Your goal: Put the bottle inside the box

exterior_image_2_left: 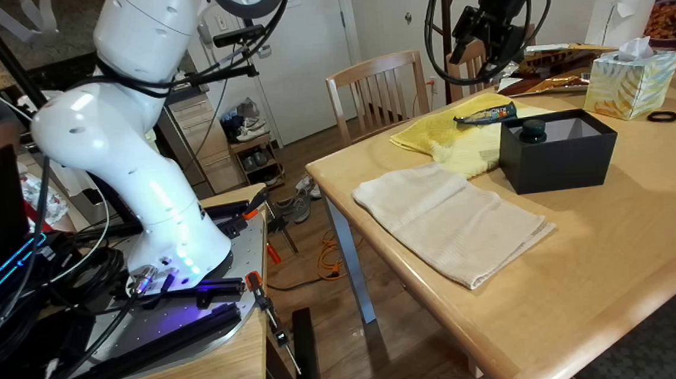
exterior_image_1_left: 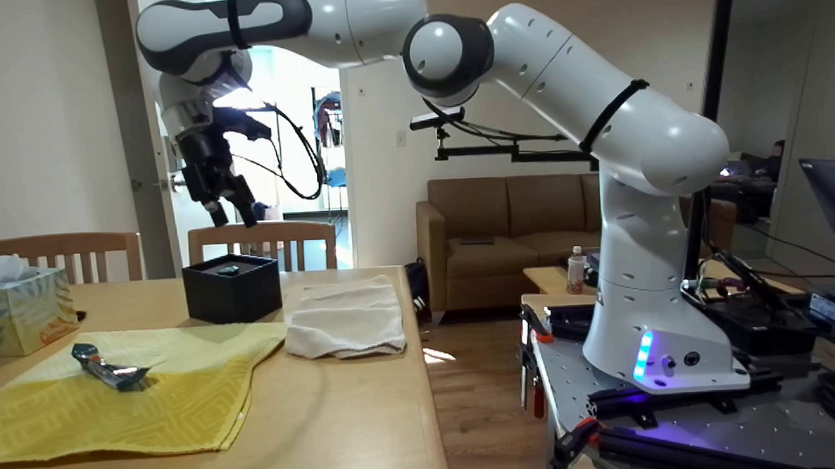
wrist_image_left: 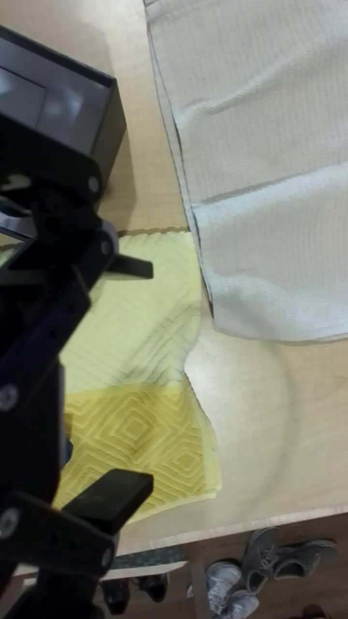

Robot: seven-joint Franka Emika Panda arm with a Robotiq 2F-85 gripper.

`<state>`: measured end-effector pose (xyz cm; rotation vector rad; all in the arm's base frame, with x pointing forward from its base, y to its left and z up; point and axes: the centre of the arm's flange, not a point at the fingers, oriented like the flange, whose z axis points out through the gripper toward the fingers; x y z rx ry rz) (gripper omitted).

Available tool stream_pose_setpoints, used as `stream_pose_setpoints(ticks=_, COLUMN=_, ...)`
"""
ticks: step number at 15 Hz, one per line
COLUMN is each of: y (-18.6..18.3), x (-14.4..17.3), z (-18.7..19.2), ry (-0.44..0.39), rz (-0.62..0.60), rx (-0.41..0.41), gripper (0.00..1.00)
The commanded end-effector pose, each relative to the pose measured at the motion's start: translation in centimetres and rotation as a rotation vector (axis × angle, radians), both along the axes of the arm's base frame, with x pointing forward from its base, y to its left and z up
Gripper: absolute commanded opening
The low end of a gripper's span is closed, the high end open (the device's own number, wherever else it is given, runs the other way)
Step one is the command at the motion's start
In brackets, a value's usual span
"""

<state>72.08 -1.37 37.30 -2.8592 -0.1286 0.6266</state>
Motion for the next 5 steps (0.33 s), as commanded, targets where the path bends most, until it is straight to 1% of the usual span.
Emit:
stream_pose_setpoints(ticks=1, y=0.17, x=-0.22, z=-0.53, ry=0.015, rz=0.011, rx=0.004, gripper=1.0)
stream_pose_setpoints(ticks=5, y=0.42, x=-0.52, z=-0.76, ry=0.027, rz=0.022, rx=0.008, gripper=1.0)
